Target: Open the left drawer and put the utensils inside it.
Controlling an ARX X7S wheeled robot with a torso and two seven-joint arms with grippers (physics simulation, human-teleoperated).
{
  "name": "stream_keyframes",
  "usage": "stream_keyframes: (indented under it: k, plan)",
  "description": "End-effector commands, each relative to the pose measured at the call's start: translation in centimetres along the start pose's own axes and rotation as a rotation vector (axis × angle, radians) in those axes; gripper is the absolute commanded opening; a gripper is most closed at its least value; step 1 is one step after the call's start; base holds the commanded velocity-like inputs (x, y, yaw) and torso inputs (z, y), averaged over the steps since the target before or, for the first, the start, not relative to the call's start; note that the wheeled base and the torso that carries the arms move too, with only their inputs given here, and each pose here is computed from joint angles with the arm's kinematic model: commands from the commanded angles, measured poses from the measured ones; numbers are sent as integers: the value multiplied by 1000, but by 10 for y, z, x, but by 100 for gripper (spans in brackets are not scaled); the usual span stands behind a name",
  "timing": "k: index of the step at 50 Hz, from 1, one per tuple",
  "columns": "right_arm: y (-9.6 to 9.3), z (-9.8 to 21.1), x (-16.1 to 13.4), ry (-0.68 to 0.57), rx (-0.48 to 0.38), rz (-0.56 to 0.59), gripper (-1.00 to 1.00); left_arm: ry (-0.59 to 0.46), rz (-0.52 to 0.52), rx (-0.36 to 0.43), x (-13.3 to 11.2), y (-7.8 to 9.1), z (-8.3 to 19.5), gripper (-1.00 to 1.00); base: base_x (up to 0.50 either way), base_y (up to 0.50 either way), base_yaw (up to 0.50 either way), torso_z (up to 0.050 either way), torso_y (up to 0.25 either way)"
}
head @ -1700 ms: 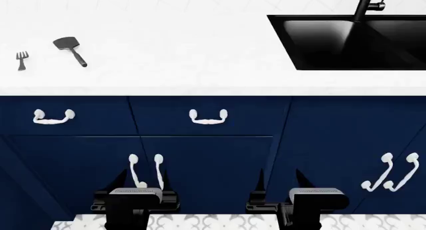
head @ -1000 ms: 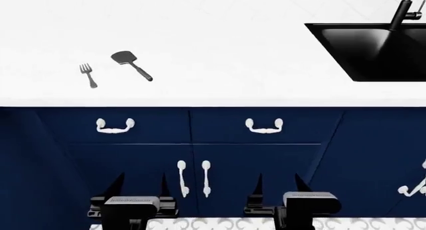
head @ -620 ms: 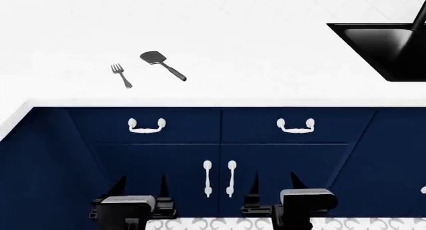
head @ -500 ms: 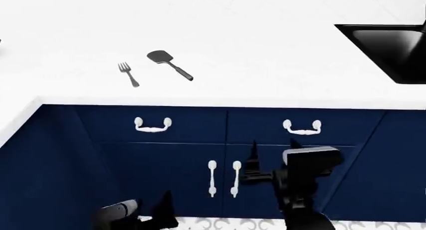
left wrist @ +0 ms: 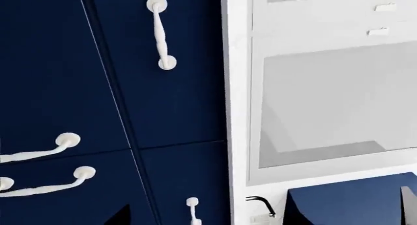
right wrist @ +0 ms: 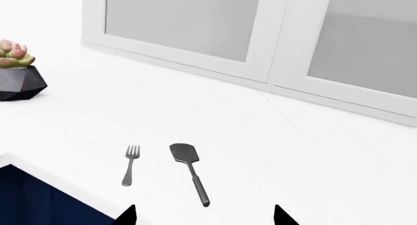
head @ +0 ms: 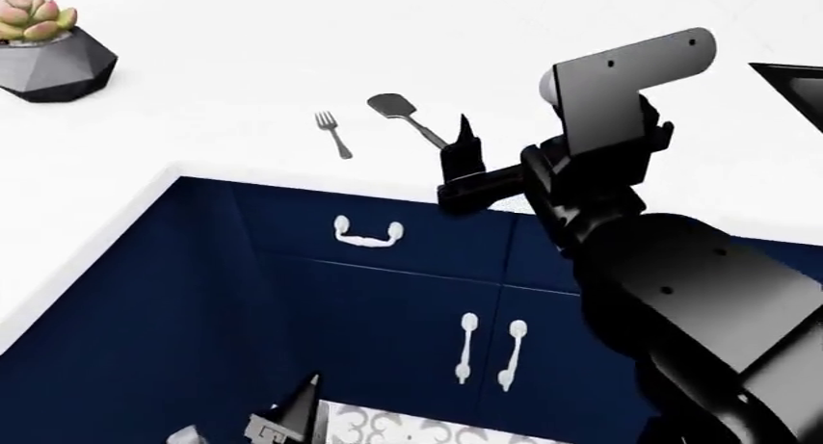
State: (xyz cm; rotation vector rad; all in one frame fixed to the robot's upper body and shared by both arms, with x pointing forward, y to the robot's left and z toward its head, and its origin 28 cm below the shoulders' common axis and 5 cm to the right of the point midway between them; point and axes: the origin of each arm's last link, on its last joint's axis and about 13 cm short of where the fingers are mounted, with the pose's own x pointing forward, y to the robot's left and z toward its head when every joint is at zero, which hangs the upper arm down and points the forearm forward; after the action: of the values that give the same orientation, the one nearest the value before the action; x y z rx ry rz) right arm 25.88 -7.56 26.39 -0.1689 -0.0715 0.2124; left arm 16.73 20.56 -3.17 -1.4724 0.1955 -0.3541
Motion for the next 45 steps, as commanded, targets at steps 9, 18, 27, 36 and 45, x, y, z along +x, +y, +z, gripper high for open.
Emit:
stream_keyframes:
  k: [9,18,27,36,45]
  plan:
    - [-17,21,12,35,30,-38,100,-22,-69,-73,0,2,-1,100,4,1,500,0,0]
    - [-16,18,17,69,0,-93,100,-21,-65,-72,0,1,0,100,55,15,485,0,0]
    - [-15,16,19,105,47,63,100,-15,-56,-73,0,3,0,100,96,-319,0,0,0]
    - [-15,13,19,118,42,75,100,-99,-23,-40,2,4,9,100,143,-479,0,0,0]
    - [-17,12,27,158,55,13,100,-355,193,94,0,-2,25,100,102,-342,0,0,0]
